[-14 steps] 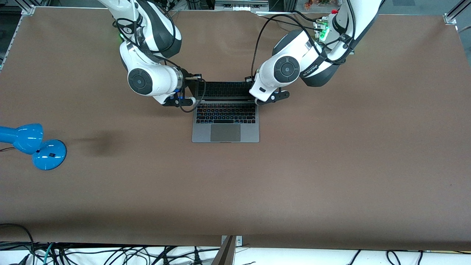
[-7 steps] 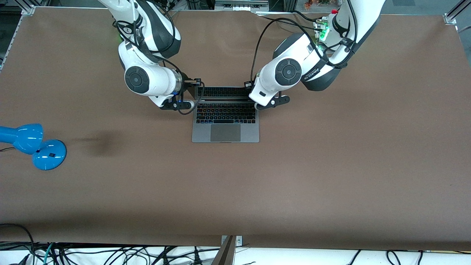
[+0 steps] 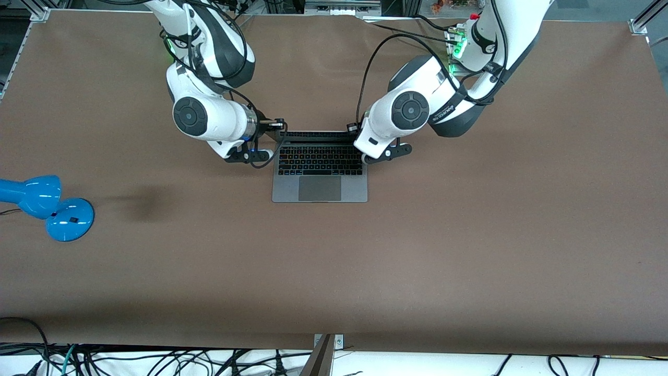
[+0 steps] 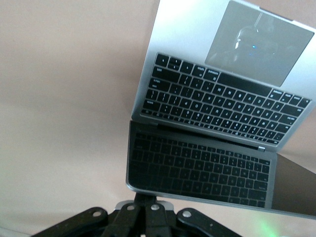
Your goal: Close laptop with both arms from behind
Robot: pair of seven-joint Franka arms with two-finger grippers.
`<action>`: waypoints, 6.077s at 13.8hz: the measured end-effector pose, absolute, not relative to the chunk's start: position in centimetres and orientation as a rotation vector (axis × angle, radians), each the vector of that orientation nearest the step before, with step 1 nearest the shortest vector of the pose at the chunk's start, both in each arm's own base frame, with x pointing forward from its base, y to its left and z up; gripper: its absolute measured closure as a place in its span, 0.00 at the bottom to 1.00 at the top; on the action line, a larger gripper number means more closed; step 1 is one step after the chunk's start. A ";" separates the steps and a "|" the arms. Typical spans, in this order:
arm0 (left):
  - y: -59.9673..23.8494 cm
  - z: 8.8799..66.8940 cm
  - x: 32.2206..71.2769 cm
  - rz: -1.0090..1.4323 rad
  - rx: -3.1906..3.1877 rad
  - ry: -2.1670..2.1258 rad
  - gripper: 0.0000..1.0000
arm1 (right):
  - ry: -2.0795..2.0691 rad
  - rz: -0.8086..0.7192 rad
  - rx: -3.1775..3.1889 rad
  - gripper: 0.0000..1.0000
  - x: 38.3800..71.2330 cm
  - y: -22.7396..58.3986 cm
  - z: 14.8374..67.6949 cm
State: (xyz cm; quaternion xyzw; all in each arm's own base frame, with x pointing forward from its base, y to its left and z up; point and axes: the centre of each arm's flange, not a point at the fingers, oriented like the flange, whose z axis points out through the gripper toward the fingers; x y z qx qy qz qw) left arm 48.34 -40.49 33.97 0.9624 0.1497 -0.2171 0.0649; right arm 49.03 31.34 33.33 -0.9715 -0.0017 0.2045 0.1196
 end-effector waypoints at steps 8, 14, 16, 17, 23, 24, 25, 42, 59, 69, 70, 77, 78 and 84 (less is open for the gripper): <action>-40.0 31.5 50.7 -0.659 2.910 0.452 0.99 | -0.029 0.574 -2.839 0.99 51.0 31.4 32.1; -39.9 30.6 52.4 -0.659 2.890 0.461 0.99 | -0.029 0.493 -2.824 0.99 52.3 31.4 32.4; -39.9 30.4 52.8 -0.654 2.887 0.462 0.99 | -0.040 0.470 -2.817 0.99 52.8 31.1 31.7; -39.8 30.3 53.0 -0.645 2.888 0.463 0.99 | -0.046 0.464 -2.812 0.99 53.1 30.8 31.1; -40.1 28.4 53.6 -0.616 2.927 0.484 0.99 | -0.046 0.443 -2.802 0.99 54.3 30.2 29.2; -40.5 28.1 53.5 -0.613 2.935 0.480 0.99 | -0.051 0.437 -2.804 0.99 54.5 30.2 29.2; -40.9 27.8 53.5 -0.612 2.940 0.477 0.99 | -0.053 0.435 -2.806 0.99 54.7 30.2 29.1; -40.4 23.4 54.9 -0.580 2.938 0.538 0.99 | -0.105 0.431 -2.802 0.99 58.3 29.1 24.8; -40.5 19.2 55.5 -0.536 2.940 0.549 0.99 | -0.121 0.368 -2.774 0.99 59.8 28.5 19.9; -40.4 18.1 55.6 -0.508 2.970 0.521 0.99 | -0.130 0.353 -2.762 0.99 59.9 28.5 17.9; -40.4 18.1 55.6 -0.508 2.970 0.521 0.99 | -0.129 0.350 -2.762 0.99 59.9 28.5 17.9; -40.3 18.2 55.7 -0.503 2.968 0.526 0.93 | -0.131 0.324 -2.758 0.99 60.4 28.6 18.1; -39.9 18.4 56.2 -0.494 2.965 0.536 0.85 | -0.130 0.317 -2.757 0.99 60.6 28.6 18.3; -38.0 20.6 57.8 -0.491 2.971 0.570 0.26 | -0.114 0.244 -2.761 0.56 62.5 27.7 20.4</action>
